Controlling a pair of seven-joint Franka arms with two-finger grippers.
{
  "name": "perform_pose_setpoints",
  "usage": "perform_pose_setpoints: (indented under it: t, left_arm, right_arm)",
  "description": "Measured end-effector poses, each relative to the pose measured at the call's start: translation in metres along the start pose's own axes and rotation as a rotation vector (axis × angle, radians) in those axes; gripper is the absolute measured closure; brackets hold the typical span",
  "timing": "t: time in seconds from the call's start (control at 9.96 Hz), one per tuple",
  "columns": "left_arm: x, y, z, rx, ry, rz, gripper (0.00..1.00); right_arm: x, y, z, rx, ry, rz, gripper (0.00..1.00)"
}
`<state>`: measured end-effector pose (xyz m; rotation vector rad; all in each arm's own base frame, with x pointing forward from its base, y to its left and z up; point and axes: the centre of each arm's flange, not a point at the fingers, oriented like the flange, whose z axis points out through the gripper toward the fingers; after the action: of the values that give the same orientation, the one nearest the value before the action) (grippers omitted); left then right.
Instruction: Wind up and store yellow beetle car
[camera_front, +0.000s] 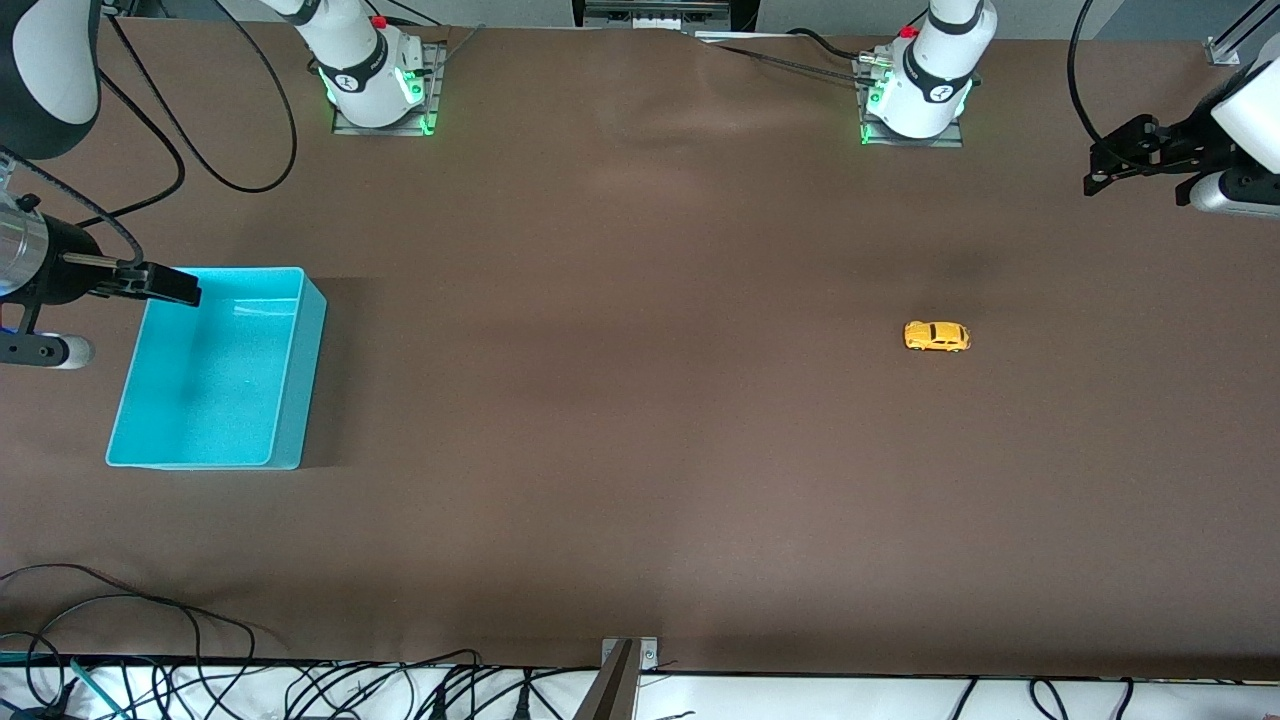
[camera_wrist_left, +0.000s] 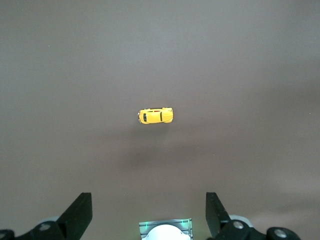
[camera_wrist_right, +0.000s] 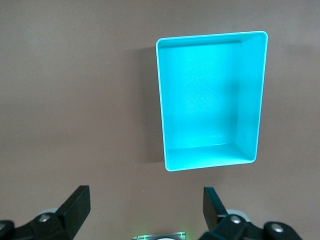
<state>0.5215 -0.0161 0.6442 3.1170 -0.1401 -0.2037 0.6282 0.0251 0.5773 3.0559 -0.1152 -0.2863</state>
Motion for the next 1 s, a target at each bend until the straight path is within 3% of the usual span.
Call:
perform_pose_setpoints:
  t: [0.3,1.0]
  left_arm:
    - [0.0,0.0,0.0001,0.0,0.0,0.0,0.0]
    - [0.0001,0.0,0.0001,0.0,0.0,0.0,0.0]
  right_arm:
    - [-0.0055,-0.0039,0.0036,-0.001,-0.045,-0.008,0.0]
    - [-0.0054,0.0009,0.0034,-0.002,-0.046,0.0,0.0]
